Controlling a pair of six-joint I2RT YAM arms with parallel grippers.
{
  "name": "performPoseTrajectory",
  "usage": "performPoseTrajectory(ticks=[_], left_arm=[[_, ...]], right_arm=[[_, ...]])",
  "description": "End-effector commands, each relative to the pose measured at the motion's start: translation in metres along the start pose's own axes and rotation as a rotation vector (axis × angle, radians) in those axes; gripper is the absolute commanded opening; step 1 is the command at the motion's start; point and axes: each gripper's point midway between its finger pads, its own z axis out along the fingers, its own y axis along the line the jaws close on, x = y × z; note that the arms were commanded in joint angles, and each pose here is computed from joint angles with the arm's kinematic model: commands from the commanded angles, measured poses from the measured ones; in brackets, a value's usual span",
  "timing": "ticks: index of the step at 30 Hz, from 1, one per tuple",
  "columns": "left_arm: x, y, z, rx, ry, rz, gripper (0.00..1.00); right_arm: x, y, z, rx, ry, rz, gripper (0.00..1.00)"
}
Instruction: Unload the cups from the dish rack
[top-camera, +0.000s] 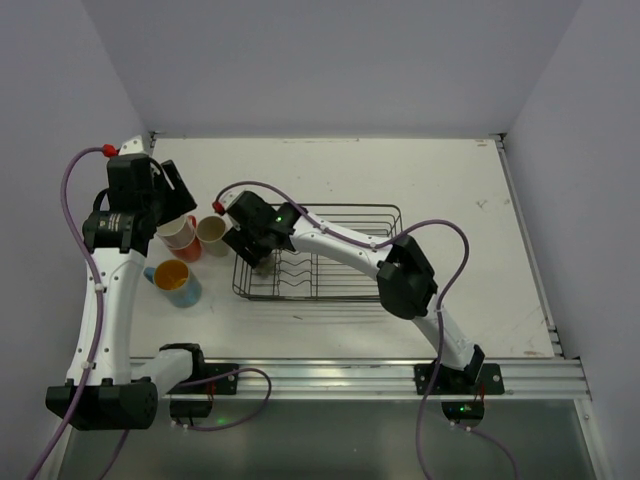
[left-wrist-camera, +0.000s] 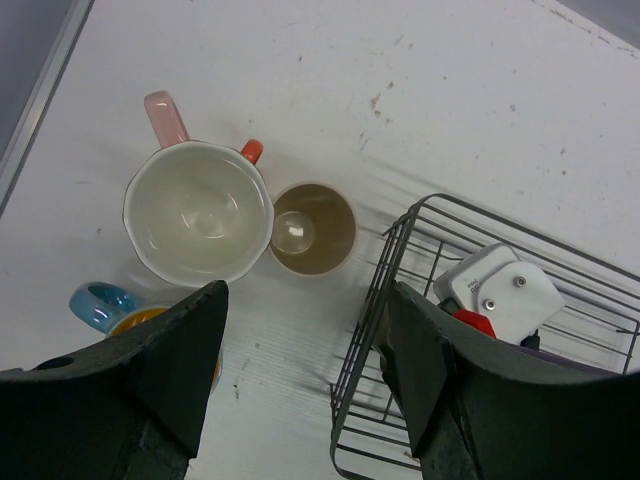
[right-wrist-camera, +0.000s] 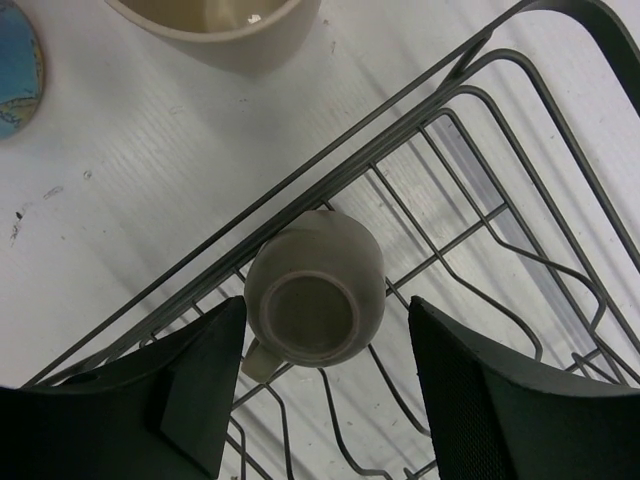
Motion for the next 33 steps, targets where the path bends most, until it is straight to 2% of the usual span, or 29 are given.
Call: performPoseTrajectory(ticks=[1, 17, 24, 26, 33], left_arm=[[-0.012, -0.001, -0.006, 0.02, -0.048, 0.019, 0.69], [-0.011, 0.0, -0.005, 0.014, -0.045, 0.023, 0.7], [-0.008, -0.001, -0.003, 0.019, -0.039, 0.026, 0.7], [-0.008, -0.001, -0.002, 0.019, -0.038, 0.026, 0.7], [-0.005, 0.0, 0.002, 0.019, -0.03, 0.029, 0.7]], right_arm=[[-0.013, 0.002, 0.004, 0.0, -0.037, -0.008, 0.68], [0.0, 0.008, 0.018, -0.02, 0.003, -0.009, 0.69], [0.005, 0.005, 0.023, -0.002, 0.018, -0.008, 0.73], [0.007, 0.005, 0.024, 0.003, 0.022, -0.012, 0.78], [0.009, 0.002, 0.028, 0.021, 0.033, -0.015, 0.78]])
